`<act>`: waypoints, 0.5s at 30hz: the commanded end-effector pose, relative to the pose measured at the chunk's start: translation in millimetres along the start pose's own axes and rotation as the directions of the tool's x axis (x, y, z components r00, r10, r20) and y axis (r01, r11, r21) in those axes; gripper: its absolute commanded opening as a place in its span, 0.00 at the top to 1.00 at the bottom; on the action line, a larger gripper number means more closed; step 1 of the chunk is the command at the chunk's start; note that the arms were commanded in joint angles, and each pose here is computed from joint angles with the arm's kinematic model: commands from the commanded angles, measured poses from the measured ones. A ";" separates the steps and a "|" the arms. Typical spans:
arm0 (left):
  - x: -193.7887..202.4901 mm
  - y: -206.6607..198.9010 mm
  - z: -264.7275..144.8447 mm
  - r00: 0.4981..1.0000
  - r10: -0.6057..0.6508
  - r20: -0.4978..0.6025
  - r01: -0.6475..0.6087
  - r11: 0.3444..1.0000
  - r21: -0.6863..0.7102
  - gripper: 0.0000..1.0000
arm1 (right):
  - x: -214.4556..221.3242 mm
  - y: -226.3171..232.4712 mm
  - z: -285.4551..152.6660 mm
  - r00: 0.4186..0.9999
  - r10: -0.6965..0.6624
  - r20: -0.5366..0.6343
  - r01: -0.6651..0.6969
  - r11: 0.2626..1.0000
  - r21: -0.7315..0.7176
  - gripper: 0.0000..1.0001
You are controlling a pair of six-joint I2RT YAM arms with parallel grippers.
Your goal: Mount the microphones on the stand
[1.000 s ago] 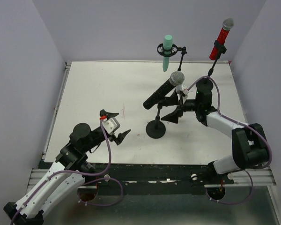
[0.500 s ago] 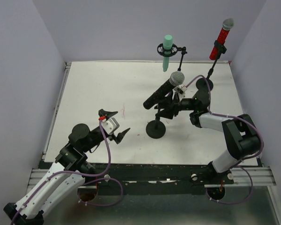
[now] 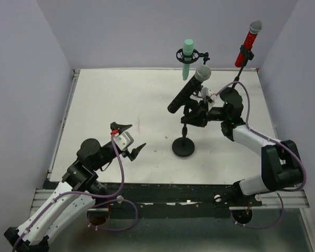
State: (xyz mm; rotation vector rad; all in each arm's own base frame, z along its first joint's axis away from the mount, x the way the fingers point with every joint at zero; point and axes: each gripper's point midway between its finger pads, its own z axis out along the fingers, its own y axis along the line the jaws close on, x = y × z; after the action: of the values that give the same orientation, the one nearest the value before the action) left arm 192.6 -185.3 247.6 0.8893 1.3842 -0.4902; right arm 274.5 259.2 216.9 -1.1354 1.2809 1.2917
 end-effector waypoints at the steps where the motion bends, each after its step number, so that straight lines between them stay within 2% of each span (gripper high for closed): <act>1: -10.1 5.3 -3.2 0.999 0.021 0.035 -0.020 0.999 -0.025 0.02 | -32.7 -39.9 -43.5 0.985 -0.148 -0.087 0.162 0.966 0.200 0.96; 3: -11.2 5.3 -3.9 0.999 0.022 0.039 -0.021 0.999 -0.024 0.02 | -36.3 -53.0 -69.3 0.977 -0.159 -0.139 0.193 0.939 0.285 0.96; 6: -14.1 4.2 -5.7 0.998 0.022 0.051 -0.021 1.000 -0.021 0.02 | -51.2 -68.6 -109.4 0.979 -0.154 -0.133 0.195 0.894 0.403 0.96; 15: -20.6 3.5 -11.3 0.996 0.026 0.084 -0.024 0.999 -0.026 0.02 | -73.6 -115.2 -208.4 0.971 -0.168 -0.167 0.237 0.692 0.682 0.96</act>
State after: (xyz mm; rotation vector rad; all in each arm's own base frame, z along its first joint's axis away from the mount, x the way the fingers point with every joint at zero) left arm 186.4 -180.7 261.0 0.8682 1.3324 -0.4902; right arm 375.7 81.4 250.5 -0.7977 1.5137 0.6407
